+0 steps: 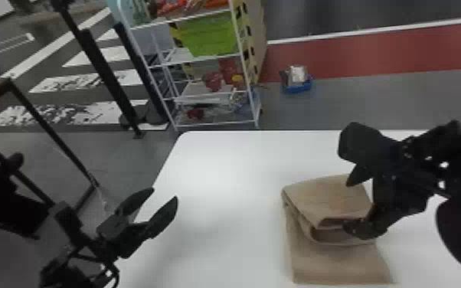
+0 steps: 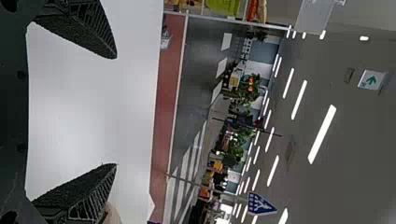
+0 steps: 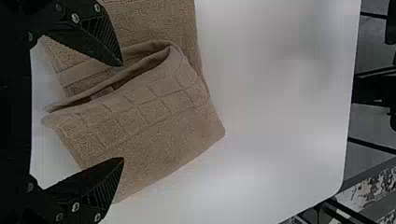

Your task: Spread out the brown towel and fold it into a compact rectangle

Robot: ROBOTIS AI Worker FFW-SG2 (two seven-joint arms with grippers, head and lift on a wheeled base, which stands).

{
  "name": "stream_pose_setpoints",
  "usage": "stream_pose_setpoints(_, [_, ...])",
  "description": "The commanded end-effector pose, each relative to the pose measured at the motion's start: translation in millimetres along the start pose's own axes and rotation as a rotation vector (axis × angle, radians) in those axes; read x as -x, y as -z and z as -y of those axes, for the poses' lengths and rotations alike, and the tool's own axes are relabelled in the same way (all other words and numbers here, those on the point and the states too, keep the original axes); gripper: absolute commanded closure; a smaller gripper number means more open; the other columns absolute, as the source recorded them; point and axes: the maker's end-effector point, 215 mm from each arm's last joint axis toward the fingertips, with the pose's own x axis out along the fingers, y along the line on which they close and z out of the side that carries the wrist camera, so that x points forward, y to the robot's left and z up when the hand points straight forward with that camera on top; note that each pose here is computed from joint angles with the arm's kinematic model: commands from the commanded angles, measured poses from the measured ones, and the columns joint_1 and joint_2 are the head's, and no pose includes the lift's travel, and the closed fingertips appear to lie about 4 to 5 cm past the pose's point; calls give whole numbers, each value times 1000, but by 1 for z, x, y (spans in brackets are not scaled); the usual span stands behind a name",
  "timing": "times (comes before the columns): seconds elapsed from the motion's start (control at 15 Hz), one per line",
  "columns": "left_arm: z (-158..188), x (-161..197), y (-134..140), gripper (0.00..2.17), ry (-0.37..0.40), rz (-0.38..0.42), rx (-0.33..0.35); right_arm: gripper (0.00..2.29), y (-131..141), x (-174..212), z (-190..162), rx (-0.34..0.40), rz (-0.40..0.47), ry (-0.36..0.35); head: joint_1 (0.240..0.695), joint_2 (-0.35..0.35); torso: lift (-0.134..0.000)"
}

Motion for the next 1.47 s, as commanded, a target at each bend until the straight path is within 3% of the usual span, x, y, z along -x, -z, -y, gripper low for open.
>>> stream_pose_setpoints(0.0, [-1, 5, 2, 49, -8, -9, 6, 191, 2, -8, -16, 76, -40, -38, 695, 350, -124])
stream_pose_setpoints(0.67, [-1, 3, 6, 49, -11, -14, 11, 198, 31, -26, -25, 163, -126, -73, 695, 350, -124])
stream_pose_setpoints(0.93, [-2, 3, 8, 49, -14, -16, 12, 221, 27, -46, -22, 199, -148, -104, 695, 350, -124])
stream_pose_setpoints(1.2, [-3, 4, 5, 49, -14, -12, 9, 549, 12, -51, -24, 210, -127, -110, 695, 350, -124])
stream_pose_setpoints(1.33, [-3, 4, 5, 49, -13, -11, 7, 599, 7, -50, -24, 205, -119, -109, 695, 350, -124])
stream_pose_setpoints(1.4, [-2, 4, 4, 49, -13, -11, 6, 772, 4, -50, -24, 203, -110, -108, 695, 350, -124])
